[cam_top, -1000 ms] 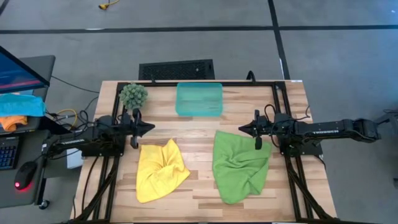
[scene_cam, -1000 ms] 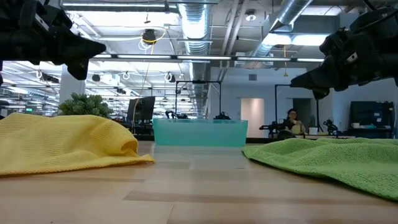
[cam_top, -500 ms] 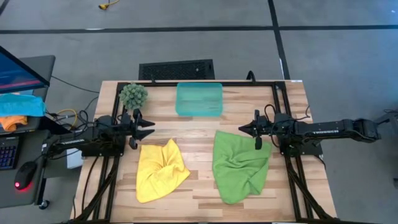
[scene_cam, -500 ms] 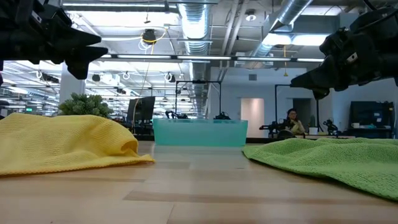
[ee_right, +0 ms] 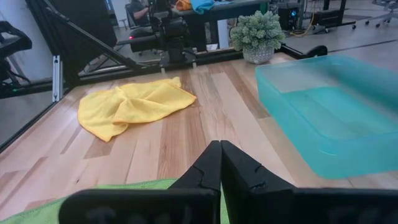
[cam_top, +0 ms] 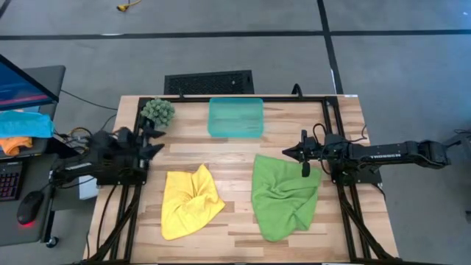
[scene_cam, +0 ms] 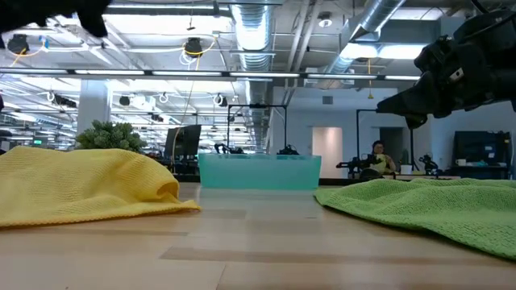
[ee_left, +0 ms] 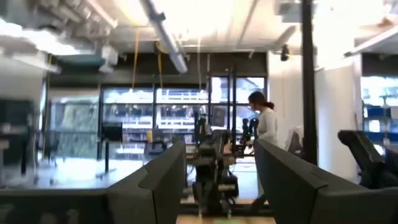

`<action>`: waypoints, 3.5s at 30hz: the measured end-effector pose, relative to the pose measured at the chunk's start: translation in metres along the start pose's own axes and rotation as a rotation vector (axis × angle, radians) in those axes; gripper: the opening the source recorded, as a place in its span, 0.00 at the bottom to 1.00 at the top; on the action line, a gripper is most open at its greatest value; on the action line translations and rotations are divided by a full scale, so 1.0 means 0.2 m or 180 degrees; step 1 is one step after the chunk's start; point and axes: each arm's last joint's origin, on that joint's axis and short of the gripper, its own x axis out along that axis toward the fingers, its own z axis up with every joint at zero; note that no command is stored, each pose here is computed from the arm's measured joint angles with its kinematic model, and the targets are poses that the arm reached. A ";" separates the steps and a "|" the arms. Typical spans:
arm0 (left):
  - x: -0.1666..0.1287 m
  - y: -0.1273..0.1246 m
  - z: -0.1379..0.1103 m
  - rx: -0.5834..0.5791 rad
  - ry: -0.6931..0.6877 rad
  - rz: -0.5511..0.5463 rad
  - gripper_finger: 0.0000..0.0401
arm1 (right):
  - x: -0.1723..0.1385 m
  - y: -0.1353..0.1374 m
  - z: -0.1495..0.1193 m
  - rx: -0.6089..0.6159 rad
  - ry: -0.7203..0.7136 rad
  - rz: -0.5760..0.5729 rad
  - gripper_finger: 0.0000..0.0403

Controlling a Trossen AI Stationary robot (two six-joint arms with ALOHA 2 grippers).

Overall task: Roll microfiber towels into tight, uniform cylinder then place into a basket
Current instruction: Fold the yellow microfiber cloth

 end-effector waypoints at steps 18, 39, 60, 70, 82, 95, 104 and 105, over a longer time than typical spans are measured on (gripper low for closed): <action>0.35 0.01 0.16 0.0001 0.2449 -0.0369 0.45 | 0.00 0.00 0.00 0.0000 0.0002 0.0001 0.07; 0.37 -0.58 -0.17 -0.0680 0.4070 -0.0395 0.45 | 0.00 0.00 0.00 0.0000 0.0000 0.0001 0.07; 0.22 -1.10 -0.53 -0.1269 0.4788 -0.0127 0.45 | 0.00 0.00 0.00 -0.0002 -0.0003 0.0001 0.07; 0.29 -1.20 -0.43 -0.1683 0.4903 -0.0138 0.45 | 0.00 0.00 0.00 0.0000 -0.0001 0.0001 0.07; 0.36 -1.28 -0.22 -0.1281 0.4585 0.0135 0.33 | 0.00 0.00 0.00 0.0000 0.0000 -0.0001 0.07; 0.28 -1.41 -0.50 -0.1038 0.5217 0.0276 0.28 | 0.00 0.00 0.00 -0.0001 -0.0002 0.0002 0.07; 0.24 -1.41 -0.52 -0.1042 0.5379 0.0503 0.45 | 0.00 0.00 0.00 0.0000 0.0001 0.0001 0.07; 0.24 -1.41 -0.52 -0.1040 0.5388 0.0522 0.47 | 0.00 0.00 0.00 0.0000 -0.0002 0.0001 0.07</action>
